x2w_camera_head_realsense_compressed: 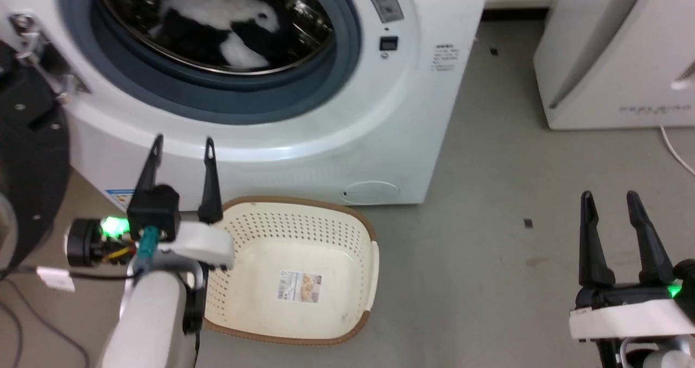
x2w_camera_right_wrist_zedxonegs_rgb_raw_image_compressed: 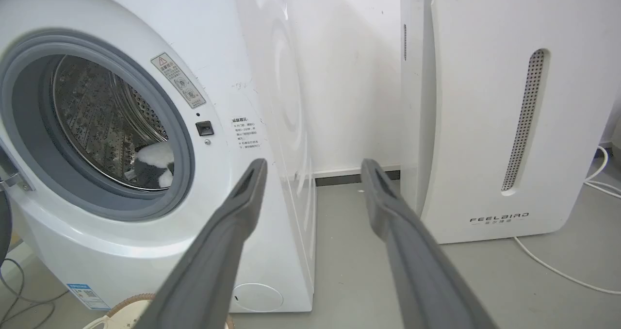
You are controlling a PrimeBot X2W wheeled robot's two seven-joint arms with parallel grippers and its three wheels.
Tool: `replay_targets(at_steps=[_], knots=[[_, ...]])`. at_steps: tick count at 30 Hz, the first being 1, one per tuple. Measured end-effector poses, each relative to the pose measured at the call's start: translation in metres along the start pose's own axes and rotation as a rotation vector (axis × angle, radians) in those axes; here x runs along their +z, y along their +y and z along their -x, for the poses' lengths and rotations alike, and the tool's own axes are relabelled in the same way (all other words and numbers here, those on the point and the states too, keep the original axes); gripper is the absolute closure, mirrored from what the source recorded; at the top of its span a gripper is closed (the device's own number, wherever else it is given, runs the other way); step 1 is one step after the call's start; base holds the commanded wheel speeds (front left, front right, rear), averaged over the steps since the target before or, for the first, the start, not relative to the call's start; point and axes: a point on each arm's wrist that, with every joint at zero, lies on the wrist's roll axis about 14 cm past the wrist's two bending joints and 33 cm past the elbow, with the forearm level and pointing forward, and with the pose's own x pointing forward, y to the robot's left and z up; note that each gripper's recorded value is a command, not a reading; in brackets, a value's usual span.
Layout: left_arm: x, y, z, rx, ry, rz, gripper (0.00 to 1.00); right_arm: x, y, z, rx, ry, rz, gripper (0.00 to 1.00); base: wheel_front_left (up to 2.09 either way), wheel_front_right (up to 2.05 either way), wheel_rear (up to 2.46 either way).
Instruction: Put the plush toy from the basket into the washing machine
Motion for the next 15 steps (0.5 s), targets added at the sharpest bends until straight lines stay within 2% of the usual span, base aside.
replay_targets(at_steps=[15], knots=[[0.009,0.025,0.092,0.103,0.012,0.023,0.0,0.003,0.023,0.022,0.069,0.013,0.007,0.0,0.0,0.0,0.0]])
